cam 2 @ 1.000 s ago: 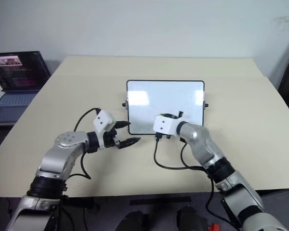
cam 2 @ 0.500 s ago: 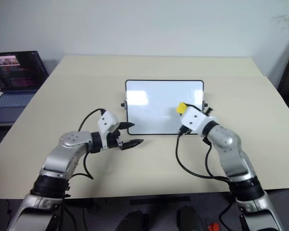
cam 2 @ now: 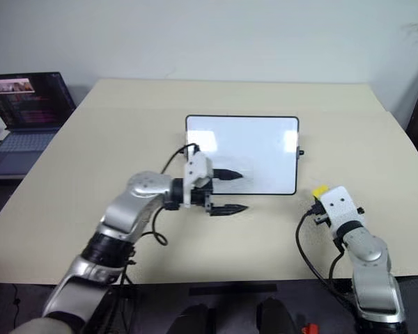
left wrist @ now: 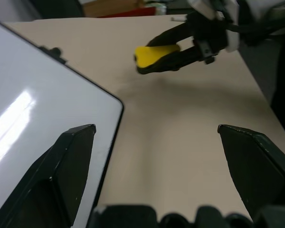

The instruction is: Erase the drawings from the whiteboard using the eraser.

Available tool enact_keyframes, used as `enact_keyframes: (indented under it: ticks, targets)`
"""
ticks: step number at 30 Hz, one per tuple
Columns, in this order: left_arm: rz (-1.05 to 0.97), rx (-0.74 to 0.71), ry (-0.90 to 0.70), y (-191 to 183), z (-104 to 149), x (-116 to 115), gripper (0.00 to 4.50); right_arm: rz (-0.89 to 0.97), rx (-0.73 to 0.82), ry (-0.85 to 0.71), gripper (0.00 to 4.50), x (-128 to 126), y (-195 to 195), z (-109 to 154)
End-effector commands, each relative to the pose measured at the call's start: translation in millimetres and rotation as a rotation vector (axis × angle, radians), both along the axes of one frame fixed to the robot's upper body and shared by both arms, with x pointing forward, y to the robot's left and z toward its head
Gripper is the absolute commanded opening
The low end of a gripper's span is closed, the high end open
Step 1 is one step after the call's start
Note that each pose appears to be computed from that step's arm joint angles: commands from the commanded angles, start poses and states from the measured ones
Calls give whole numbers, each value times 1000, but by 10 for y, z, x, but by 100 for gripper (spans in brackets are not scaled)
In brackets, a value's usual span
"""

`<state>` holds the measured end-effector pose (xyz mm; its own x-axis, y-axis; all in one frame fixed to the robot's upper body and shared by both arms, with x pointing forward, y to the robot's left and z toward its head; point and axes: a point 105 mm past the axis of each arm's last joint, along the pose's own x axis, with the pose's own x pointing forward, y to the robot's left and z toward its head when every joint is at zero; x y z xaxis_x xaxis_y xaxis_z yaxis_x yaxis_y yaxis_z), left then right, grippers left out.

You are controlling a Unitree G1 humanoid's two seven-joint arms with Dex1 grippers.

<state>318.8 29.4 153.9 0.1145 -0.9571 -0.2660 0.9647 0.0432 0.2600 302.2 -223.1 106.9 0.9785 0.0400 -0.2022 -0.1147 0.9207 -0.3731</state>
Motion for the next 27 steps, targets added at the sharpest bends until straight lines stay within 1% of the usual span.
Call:
enact_keyframes:
  ticks: [1,4,7,14,16,17,19,22,23,25,27]
  targets:
    - [-79,40,-51,-119,60,36,450,-106,88,-33,128,38,-158,97]
    - [-122,26,-55,-311,130,107,450,-171,155,-33,128,84,-242,88]
    - [-161,40,-67,-454,142,158,450,-203,211,-38,128,130,-304,102]
    - [-225,41,-76,-648,146,144,450,-220,230,-34,128,185,-349,93]
    - [-227,31,-77,-678,157,143,450,-233,230,-41,200,204,-375,94]
    - [-228,28,-77,-683,158,141,450,-242,227,-46,219,216,-392,96]
    - [-229,25,-77,-684,155,134,450,-248,235,-52,285,246,-407,98]
    - [-220,20,-77,-669,151,138,450,-248,249,-55,396,285,-414,95]
    - [-215,17,-76,-661,152,139,450,-248,255,-59,440,296,-418,97]
    - [-184,-3,-83,-611,170,162,450,-221,292,-137,448,338,-373,244]
    - [-121,-49,-87,-497,216,210,450,-136,330,-241,448,340,-219,490]
